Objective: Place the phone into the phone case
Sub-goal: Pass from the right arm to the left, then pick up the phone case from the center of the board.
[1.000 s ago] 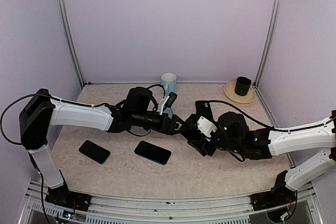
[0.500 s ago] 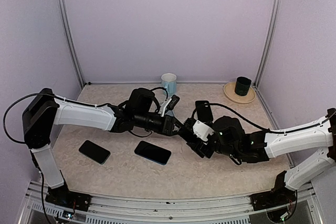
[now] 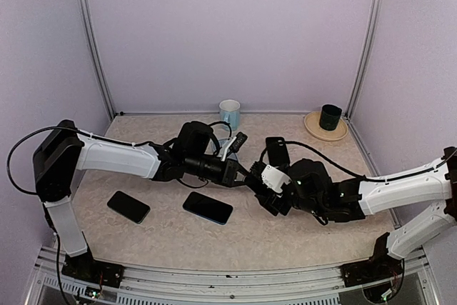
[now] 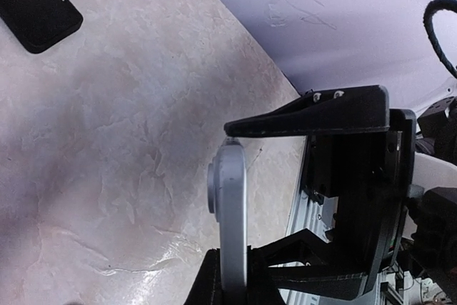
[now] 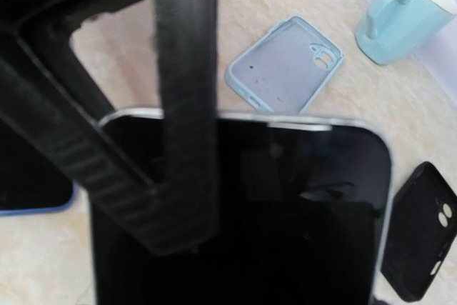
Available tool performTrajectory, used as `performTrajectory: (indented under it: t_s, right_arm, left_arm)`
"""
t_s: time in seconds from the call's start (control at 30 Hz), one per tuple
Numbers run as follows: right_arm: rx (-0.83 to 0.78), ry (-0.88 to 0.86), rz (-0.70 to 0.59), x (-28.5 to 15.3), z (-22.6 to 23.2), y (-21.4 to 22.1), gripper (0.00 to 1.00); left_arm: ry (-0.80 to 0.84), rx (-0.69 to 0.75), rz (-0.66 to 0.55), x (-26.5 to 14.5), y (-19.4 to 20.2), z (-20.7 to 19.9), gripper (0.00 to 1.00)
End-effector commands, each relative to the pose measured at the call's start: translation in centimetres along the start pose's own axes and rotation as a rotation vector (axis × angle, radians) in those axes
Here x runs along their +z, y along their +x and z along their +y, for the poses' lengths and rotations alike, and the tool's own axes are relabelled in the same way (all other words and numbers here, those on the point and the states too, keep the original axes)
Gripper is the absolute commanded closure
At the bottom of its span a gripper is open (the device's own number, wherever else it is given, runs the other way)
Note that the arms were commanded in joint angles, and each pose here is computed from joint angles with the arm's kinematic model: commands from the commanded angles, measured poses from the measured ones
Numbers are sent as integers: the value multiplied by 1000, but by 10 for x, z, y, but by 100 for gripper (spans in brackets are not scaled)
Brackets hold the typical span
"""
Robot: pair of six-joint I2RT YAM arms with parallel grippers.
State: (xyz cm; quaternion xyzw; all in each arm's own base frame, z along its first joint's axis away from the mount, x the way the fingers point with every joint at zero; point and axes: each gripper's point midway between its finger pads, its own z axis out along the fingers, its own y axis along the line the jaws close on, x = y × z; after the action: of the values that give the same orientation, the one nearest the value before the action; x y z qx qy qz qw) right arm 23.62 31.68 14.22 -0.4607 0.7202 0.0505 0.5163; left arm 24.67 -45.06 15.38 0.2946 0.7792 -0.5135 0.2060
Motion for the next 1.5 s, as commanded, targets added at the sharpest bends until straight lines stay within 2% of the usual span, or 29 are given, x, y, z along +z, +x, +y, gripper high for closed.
performTrajectory:
  t_s: [0.0, 0.17, 0.37, 0.57, 0.83, 1.07, 1.23, 1.47]
  right_arm:
    - [38, 43, -78, -3, -10, -32, 15]
    - [87, -6, -129, -13, -8, -46, 1]
    - [180, -17, -151, -20, -26, -56, 0]
    - [337, 84, -113, -16, -68, -53, 1]
    - [468, 235, 35, 17, -113, -27, 4]
    - [618, 295, 198, 52, -143, 19, 8]
    - [620, 304, 289, 81, -151, 37, 9]
    - [628, 301, 382, 126, -157, 59, 10]
  left_arm:
    - [-24, 6, -25, 1, -8, 3, 100]
    - [-84, 17, -98, -15, -23, 9, 100]
    - [-137, 13, -242, -61, -48, 17, 100]
    - [-221, 16, -359, -106, -63, 26, 100]
    - [-303, 18, -478, -148, -70, 24, 100]
    - [-380, -10, -575, -177, -69, 27, 100]
    - [-411, -20, -625, -193, -68, 27, 100]
    - [-411, -38, -617, -191, -61, 31, 100]
